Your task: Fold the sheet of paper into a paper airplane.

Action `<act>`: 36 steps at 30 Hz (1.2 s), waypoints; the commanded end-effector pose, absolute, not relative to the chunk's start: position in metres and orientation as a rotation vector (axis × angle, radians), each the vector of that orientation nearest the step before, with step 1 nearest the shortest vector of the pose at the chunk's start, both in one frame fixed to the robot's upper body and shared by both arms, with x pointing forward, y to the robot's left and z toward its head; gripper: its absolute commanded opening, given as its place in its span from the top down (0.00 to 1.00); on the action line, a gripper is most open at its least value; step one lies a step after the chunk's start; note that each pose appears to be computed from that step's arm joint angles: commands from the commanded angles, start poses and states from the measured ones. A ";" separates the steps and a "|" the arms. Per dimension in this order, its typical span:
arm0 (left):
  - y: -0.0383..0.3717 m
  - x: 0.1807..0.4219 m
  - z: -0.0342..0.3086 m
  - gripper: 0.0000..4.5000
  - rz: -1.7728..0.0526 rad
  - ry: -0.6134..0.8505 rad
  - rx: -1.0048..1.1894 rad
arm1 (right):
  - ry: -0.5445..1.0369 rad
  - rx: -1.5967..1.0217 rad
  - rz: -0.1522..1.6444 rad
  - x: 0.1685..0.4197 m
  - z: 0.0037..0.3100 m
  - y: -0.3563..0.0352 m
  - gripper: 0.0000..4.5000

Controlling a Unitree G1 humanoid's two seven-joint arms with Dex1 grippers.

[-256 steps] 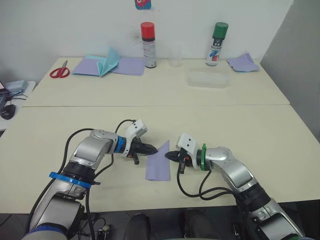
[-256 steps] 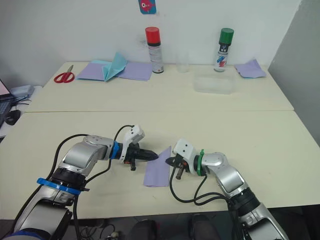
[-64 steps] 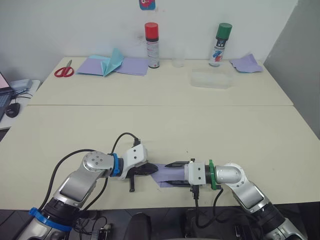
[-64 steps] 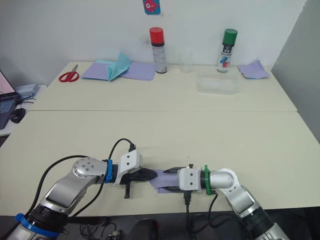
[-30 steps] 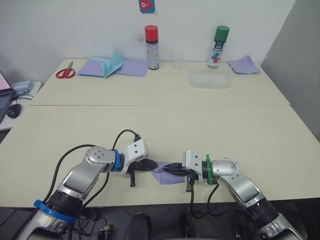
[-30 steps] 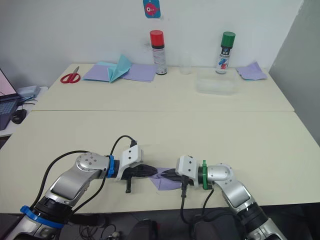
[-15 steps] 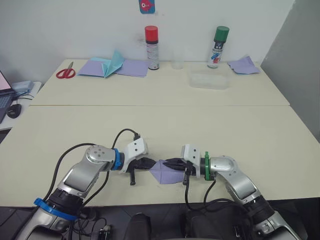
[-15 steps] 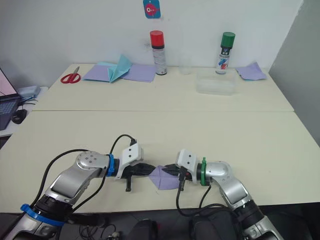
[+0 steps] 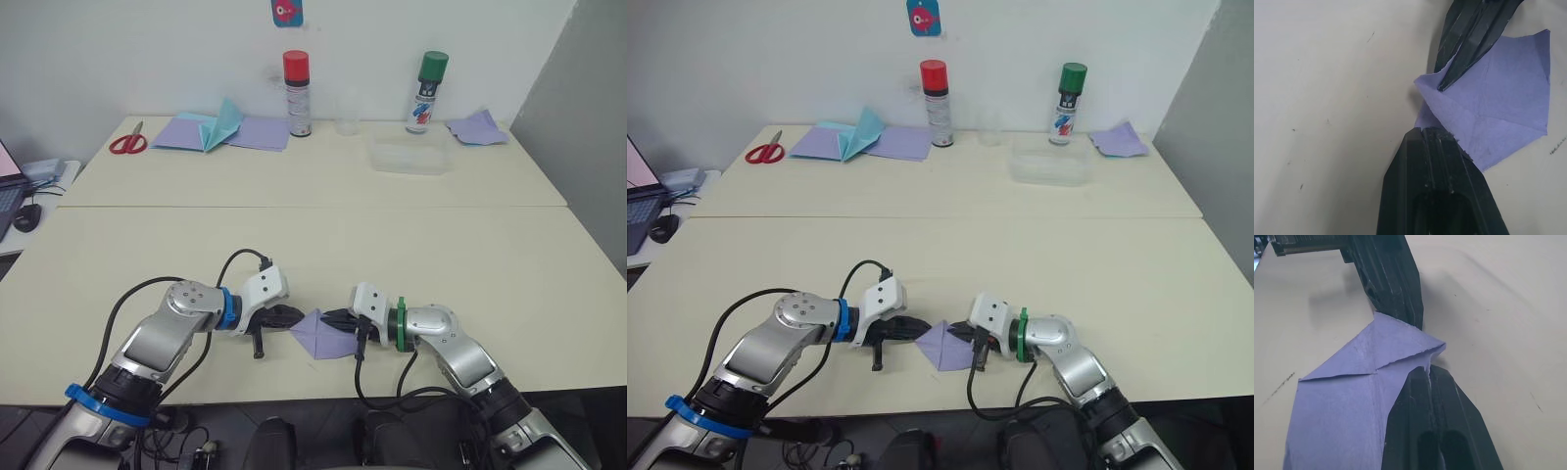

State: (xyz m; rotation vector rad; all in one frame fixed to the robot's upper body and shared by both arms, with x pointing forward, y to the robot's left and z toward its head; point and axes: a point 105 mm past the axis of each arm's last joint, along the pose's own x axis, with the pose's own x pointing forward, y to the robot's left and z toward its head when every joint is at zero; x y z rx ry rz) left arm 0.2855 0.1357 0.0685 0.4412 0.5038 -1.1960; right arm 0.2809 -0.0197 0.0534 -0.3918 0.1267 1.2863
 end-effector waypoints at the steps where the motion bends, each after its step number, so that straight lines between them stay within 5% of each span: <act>1: 0.161 0.300 0.073 1.00 -1.048 0.513 0.472 | 0.123 -0.427 1.299 0.281 0.052 -0.018 0.99; 9: 0.130 0.288 0.122 1.00 -1.156 0.264 0.414 | 0.117 -0.434 1.294 0.282 0.053 -0.018 0.99; 31: 0.129 0.260 0.048 1.00 -1.190 0.469 0.537 | 0.119 -0.425 1.270 0.285 0.057 -0.024 0.99; 36: 0.131 0.259 0.041 1.00 -1.185 0.482 0.544 | 0.066 -0.405 1.274 0.287 0.073 -0.032 0.71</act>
